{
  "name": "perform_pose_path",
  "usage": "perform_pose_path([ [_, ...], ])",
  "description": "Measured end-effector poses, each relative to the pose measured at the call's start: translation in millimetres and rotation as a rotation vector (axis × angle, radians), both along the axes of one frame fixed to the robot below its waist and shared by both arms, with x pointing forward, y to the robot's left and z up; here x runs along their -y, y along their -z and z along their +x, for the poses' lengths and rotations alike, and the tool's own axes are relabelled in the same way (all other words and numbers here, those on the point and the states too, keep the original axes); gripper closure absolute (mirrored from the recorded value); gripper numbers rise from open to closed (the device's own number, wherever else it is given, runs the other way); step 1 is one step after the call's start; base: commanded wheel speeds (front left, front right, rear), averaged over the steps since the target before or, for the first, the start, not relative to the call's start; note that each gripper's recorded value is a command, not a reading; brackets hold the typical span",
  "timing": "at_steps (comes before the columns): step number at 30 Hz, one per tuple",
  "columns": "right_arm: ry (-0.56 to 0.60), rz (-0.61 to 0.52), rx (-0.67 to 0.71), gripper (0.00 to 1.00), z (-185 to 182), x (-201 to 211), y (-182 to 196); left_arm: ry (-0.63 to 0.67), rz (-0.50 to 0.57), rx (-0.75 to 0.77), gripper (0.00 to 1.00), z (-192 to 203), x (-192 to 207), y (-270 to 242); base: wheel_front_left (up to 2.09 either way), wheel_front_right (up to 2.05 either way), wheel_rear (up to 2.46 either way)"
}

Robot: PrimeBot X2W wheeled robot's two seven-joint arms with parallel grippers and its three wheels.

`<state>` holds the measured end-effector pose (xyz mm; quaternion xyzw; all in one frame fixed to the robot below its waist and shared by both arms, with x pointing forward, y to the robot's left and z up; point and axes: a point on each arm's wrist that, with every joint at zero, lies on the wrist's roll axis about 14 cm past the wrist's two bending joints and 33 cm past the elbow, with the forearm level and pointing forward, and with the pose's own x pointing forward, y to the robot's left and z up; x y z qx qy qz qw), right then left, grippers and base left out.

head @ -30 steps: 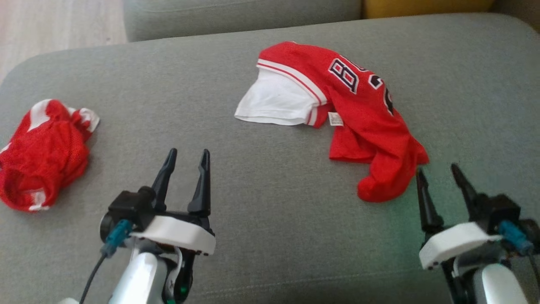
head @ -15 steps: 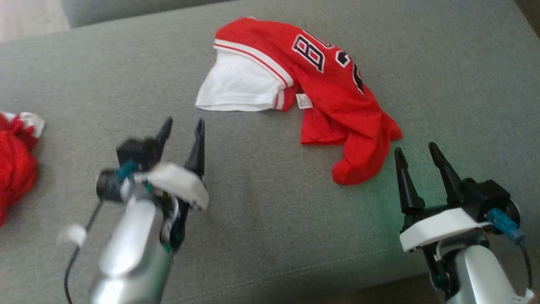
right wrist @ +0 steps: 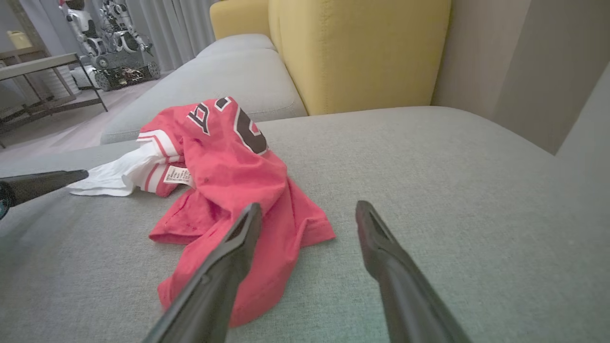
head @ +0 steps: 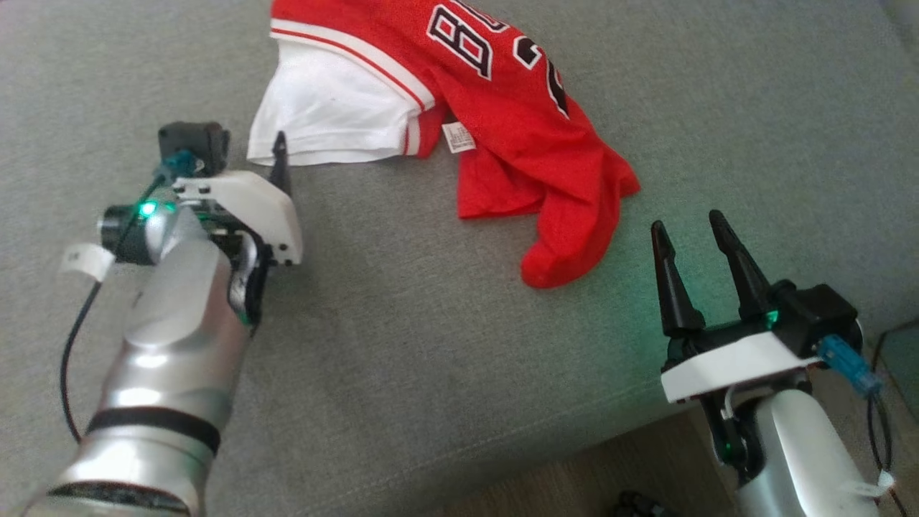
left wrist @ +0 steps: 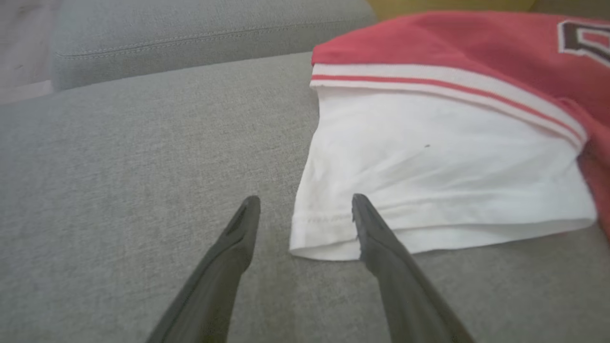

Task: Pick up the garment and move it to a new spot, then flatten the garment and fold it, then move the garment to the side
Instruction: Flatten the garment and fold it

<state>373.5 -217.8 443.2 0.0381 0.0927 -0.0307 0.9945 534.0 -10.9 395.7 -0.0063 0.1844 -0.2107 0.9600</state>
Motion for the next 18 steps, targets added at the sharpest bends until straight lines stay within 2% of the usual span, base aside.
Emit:
perform_pose_path([
  [6,0.021,-0.005,0.001,0.0,1.6,7.5,1.5,0.015,0.095,-0.04,0.0,8.3,-2.7,21.3,0.0,0.0,0.0],
  [7,0.022,-0.005,0.004,0.0,1.8,7.9,1.3,0.022,0.098,-0.046,0.86,8.5,-1.7,22.1,0.0,0.0,0.0],
  [8,0.022,-0.005,0.006,0.0,1.7,8.1,1.3,0.031,0.097,-0.05,1.0,9.1,-0.4,21.5,0.0,0.0,0.0],
  [13,-0.004,0.003,-0.002,0.0,3.3,-0.9,4.4,0.025,0.033,-0.064,1.0,7.6,0.8,17.1,0.0,0.0,0.0],
  [18,-0.106,0.014,-0.047,0.0,5.8,-33.9,13.4,-0.022,-0.062,-0.059,1.0,12.5,-10.8,0.6,0.0,0.0,0.0],
])
